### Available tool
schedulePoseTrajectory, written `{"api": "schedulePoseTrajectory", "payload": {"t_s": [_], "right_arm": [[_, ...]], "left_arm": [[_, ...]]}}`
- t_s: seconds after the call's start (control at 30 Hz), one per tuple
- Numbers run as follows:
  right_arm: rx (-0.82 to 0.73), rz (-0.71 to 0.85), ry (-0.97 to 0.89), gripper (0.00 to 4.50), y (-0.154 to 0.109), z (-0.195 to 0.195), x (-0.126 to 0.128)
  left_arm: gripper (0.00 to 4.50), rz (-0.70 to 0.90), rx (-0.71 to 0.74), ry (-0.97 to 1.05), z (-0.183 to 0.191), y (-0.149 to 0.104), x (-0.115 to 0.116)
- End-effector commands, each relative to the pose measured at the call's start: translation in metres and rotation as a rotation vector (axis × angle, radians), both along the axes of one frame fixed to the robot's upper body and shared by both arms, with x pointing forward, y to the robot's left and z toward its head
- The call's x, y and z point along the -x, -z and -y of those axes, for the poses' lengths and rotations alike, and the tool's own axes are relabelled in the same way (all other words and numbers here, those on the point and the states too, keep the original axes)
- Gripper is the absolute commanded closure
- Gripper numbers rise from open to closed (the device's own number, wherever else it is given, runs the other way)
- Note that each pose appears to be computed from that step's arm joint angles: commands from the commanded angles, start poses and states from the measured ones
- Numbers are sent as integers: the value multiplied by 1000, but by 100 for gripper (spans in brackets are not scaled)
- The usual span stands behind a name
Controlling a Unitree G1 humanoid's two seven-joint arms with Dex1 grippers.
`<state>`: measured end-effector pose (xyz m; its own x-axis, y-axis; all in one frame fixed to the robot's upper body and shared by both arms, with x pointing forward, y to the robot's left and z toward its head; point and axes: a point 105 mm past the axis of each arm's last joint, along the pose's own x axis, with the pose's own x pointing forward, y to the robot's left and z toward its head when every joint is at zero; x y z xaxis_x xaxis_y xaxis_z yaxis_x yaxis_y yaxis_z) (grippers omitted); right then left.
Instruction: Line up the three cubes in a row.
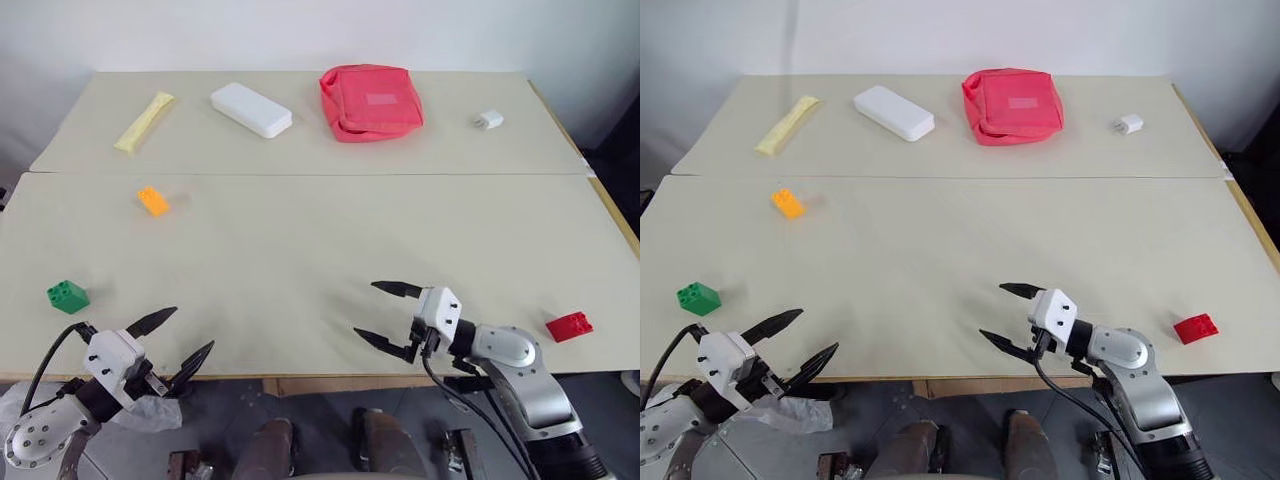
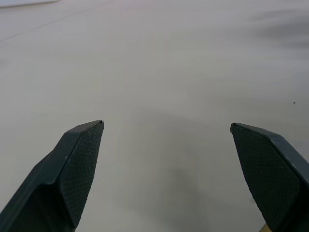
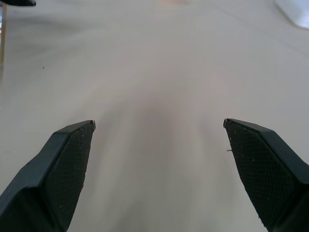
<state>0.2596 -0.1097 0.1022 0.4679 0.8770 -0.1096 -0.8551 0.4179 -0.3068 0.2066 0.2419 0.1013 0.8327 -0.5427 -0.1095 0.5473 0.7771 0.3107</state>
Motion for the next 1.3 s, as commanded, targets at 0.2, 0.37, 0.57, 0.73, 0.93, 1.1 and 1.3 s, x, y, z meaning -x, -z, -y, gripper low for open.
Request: {"api": "schedulePoseTrajectory", "payload": {"t_s": [0.2, 0.37, 0.57, 0.73, 0.93, 1.1, 1.3], "right_arm": [[-34, 68, 111, 0, -43, 27, 3], [-47, 135, 388, 0, -77, 81, 13], [-59, 192, 852, 0, -98, 180, 49], [19, 66, 1117, 0, -67, 252, 112], [64, -107, 1165, 0, -35, 276, 146], [38, -175, 1046, 0, -45, 270, 132], [95, -372, 907, 0, -39, 253, 92]], "left_arm": [[4, 4, 60, 233, 43, -17, -22], [4, 42, 112, 490, 100, -30, -46], [4, 33, 104, 760, 145, -40, -58], [4, 17, 86, 880, 159, -46, -66], [4, 19, 33, 890, 152, -40, -72], [4, 14, 14, 863, 142, -35, -71], [4, 28, 14, 828, 143, -32, -71]]}}
